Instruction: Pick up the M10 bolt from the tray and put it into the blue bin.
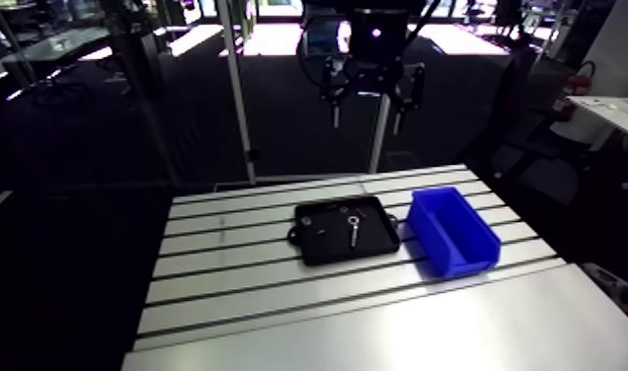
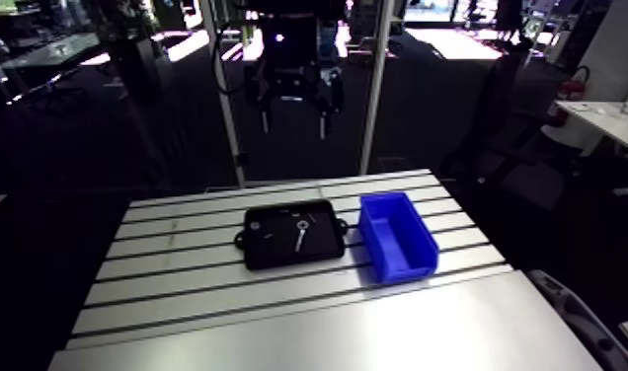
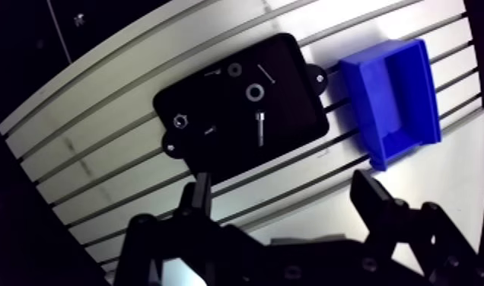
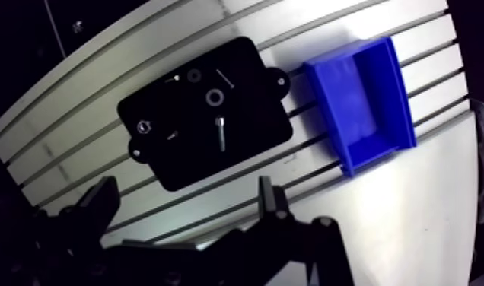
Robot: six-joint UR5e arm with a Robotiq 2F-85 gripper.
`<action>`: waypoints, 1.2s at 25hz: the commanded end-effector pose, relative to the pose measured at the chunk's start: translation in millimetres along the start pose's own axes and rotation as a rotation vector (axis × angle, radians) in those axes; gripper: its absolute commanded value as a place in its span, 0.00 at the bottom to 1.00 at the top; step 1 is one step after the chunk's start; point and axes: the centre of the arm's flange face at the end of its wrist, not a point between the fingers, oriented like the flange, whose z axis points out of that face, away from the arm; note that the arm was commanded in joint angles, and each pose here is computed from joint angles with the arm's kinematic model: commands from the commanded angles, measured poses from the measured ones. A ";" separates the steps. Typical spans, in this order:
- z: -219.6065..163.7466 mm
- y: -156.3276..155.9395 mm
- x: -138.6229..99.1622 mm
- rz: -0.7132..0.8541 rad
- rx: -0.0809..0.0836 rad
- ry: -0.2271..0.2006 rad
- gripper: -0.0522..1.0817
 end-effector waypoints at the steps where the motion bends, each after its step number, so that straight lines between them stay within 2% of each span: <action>1: 43.6 15.8 -8.1 0.026 -0.001 -0.021 0.05; 9: 82.3 17.8 -19.3 0.010 -0.012 -0.050 0.06; 16: 114.0 15.0 -16.8 -0.033 -0.010 -0.046 0.07; 19: 124.9 14.6 -15.9 -0.038 -0.012 -0.058 0.08; 23: 139.2 11.8 -16.0 -0.046 -0.016 -0.078 0.15; 24: 140.6 11.8 -16.2 -0.046 -0.016 -0.079 0.20; 30: 161.3 11.6 -21.1 -0.071 -0.018 -0.096 0.30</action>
